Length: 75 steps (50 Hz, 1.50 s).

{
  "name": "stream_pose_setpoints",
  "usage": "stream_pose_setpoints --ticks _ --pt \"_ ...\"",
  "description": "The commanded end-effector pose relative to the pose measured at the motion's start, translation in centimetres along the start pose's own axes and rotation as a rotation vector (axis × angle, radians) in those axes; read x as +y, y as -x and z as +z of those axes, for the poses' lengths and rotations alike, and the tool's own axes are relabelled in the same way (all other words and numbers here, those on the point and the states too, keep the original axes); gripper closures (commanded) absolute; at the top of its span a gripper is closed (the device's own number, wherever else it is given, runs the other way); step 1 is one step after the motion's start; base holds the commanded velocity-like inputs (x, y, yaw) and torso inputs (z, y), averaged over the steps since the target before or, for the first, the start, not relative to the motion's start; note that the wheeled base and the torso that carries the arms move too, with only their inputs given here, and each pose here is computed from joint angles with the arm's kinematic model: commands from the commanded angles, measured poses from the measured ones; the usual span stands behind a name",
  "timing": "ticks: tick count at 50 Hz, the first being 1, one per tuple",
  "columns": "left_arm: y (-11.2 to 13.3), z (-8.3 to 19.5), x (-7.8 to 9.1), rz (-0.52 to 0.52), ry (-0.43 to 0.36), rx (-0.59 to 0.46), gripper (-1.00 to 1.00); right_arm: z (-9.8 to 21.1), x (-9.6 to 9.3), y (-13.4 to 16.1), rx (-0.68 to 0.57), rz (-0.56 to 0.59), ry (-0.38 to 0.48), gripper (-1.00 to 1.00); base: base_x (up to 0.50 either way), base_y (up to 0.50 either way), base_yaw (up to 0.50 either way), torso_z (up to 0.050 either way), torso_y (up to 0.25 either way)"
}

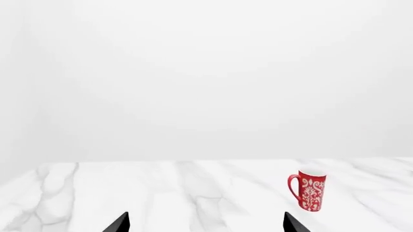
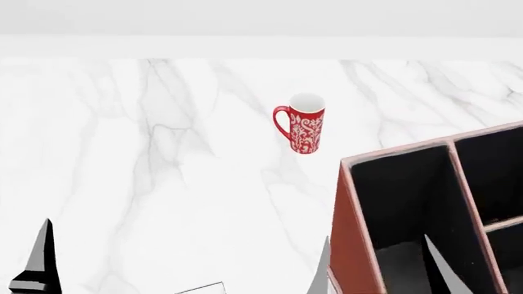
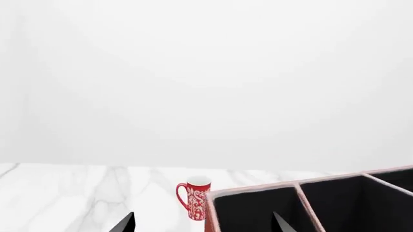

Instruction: Pick up the book and place it in the left compartment of the caddy.

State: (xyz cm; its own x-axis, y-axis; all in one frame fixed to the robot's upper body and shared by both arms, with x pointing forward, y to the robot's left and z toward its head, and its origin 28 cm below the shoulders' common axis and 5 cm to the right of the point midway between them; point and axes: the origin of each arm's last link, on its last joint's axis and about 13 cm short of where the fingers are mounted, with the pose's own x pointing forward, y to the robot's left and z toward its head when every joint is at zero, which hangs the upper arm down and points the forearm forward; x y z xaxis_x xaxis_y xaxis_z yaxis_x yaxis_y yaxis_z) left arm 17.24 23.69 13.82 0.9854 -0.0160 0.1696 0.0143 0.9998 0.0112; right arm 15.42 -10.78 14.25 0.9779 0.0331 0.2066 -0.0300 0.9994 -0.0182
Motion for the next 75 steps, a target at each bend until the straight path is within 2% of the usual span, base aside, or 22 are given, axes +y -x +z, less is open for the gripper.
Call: stream_pose_setpoints --ticks 1,11,21,29,37,42,46,56,57,60,63,65,70,75 --pt "0.0 0.0 -0.1 -0.005 0.003 0.0 -1.0 -0.1 -0.1 0.0 0.005 -0.003 -0.002 -1.0 0.0 -0.5 0.0 0.0 0.0" --pt "0.0 0.0 0.0 -0.003 0.004 0.0 -1.0 0.1 -0.2 0.0 0.002 -0.013 -0.015 -1.0 0.0 -0.46 0.0 0.0 0.0" --pt "0.0 0.0 0.0 -0.003 0.004 0.0 -1.0 0.4 -0.2 0.1 -0.032 -0.006 -0.005 -1.0 0.01 0.0 0.0 0.0 0.0" --pt "0.0 0.1 0.0 -0.003 0.005 -0.003 -1.0 0.2 -0.2 0.0 -0.021 -0.013 -0.005 -1.0 0.5 0.0 0.0 0.0 0.0" --pt "0.1 0.4 0.1 -0.005 0.011 -0.011 -1.0 0.3 -0.1 -0.1 -0.007 -0.015 -0.022 -1.0 0.0 0.0 0.0 0.0 0.001" --pt "0.1 0.4 0.1 -0.006 0.011 -0.011 -1.0 0.5 0.0 0.1 -0.047 0.005 -0.021 -1.0 0.26 0.0 0.0 0.0 0.0" --pt "0.1 0.5 0.1 -0.006 0.011 -0.012 -1.0 0.2 0.0 -0.2 0.009 -0.003 -0.029 -1.0 0.38 0.0 0.0 0.0 0.0" --pt "0.1 0.8 0.4 0.0 0.016 -0.02 -1.0 0.8 0.0 0.1 -0.004 0.002 -0.027 -1.0 0.0 0.0 0.0 0.0 0.001" --pt "0.1 0.9 0.4 0.003 0.017 -0.021 -1.0 1.0 -0.1 0.2 -0.009 0.0 -0.023 -1.0 0.0 0.0 0.0 0.0 0.0" --pt "0.1 1.0 0.6 0.008 0.018 -0.023 -1.0 1.7 -0.2 0.5 0.004 0.058 -0.117 -1.0 0.0 0.0 0.0 0.0 0.0" --pt "0.1 1.0 0.6 0.002 0.012 -0.026 -1.0 2.4 -0.7 0.6 -0.026 0.055 -0.109 -1.0 0.0 0.0 0.0 0.0 0.0" --pt "0.1 1.0 0.6 -0.001 0.009 -0.028 -1.0 2.7 -1.0 0.7 -0.025 0.087 -0.158 -1.0 0.0 0.0 0.0 0.0 0.0" --pt "0.2 1.1 0.6 -0.004 0.005 -0.032 -1.0 3.7 -2.3 0.2 -0.029 0.057 -0.097 -1.0 0.0 0.0 0.0 0.0 0.0" --pt "0.1 1.2 0.7 -0.002 0.007 -0.036 -1.0 4.8 -3.2 -0.7 -0.032 0.047 -0.091 -1.0 0.0 0.0 0.0 0.0 0.0"
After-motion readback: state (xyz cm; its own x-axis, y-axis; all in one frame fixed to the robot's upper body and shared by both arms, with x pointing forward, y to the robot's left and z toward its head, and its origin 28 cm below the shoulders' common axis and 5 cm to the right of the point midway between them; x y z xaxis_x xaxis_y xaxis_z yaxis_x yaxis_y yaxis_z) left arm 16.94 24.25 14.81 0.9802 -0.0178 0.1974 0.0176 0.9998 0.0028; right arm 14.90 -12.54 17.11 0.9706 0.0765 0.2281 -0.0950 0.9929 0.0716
